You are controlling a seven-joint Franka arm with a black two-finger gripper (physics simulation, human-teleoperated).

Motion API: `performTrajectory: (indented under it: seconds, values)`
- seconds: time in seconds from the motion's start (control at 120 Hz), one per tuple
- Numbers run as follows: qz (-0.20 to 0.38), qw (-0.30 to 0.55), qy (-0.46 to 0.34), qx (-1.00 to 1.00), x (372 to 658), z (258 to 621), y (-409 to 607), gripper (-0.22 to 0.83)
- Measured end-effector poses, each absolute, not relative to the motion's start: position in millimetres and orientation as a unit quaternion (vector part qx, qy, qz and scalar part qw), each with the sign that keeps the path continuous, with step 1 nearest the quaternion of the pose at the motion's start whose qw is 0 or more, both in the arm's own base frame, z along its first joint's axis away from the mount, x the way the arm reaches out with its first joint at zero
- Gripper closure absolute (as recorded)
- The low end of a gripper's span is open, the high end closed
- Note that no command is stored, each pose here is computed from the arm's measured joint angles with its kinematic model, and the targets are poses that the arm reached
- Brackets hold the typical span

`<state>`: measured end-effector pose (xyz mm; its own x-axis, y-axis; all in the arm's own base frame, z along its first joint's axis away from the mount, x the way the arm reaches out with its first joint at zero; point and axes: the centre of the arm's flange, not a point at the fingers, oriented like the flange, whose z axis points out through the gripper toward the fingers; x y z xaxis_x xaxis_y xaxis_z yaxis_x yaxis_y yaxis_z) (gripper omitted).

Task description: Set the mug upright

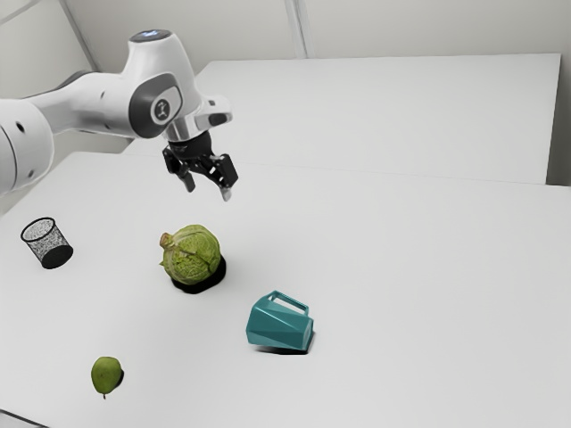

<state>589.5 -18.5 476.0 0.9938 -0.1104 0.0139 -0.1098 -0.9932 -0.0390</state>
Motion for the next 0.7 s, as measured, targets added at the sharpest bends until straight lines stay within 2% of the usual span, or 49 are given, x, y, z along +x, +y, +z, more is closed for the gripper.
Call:
performTrajectory:
  seconds: [0.133,0.342,0.442,0.583,0.7]
  values:
    - [-0.012,0.008,0.048,-0.999,575,477,-21,0.00]
    - [0.029,-0.105,-0.017,-0.994,561,460,-22,0.00]
    - [0.067,-0.144,-0.041,-0.986,562,430,-29,0.00]
    - [0.131,-0.187,-0.058,-0.972,539,378,-59,0.00]
    - [0.154,-0.204,-0.080,-0.964,527,359,-57,0.00]
